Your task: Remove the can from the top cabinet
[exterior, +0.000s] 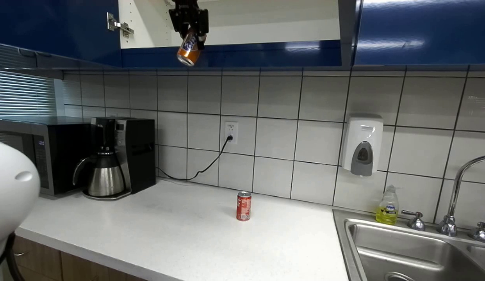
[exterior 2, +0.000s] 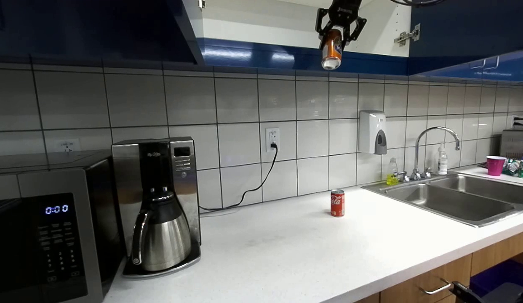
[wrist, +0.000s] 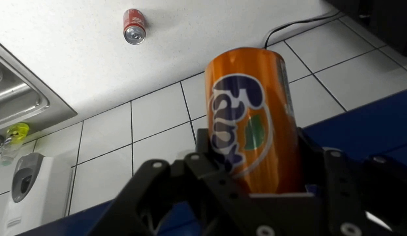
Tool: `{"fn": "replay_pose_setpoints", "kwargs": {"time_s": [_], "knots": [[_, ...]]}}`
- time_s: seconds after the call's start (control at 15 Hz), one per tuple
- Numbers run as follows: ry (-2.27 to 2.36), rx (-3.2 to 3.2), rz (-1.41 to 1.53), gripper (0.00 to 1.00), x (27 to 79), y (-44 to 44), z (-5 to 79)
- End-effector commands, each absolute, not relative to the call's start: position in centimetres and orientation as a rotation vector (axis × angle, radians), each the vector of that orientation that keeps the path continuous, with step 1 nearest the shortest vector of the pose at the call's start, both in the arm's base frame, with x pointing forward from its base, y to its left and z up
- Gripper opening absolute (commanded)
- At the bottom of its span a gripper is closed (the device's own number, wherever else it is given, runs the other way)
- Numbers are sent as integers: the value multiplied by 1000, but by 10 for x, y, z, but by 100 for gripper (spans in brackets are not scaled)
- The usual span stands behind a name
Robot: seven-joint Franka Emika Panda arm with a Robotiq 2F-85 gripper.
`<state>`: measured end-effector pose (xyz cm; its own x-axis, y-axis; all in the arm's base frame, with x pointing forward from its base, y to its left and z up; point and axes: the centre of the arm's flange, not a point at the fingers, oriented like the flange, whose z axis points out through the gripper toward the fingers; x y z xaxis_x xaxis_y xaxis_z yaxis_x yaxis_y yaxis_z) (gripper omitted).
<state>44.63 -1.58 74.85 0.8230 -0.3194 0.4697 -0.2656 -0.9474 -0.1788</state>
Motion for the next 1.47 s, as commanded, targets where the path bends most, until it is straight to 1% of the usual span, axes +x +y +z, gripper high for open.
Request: {"fn": "replay_pose_setpoints", "kwargs": {"time_s": [0.0,0.67,1.4], "knots": [[408,-2904,-753,38,426,-18,730],[364,-2939,-583,38,419,-24,663],[347,-2949,-476,38,415,-19,589]]}}
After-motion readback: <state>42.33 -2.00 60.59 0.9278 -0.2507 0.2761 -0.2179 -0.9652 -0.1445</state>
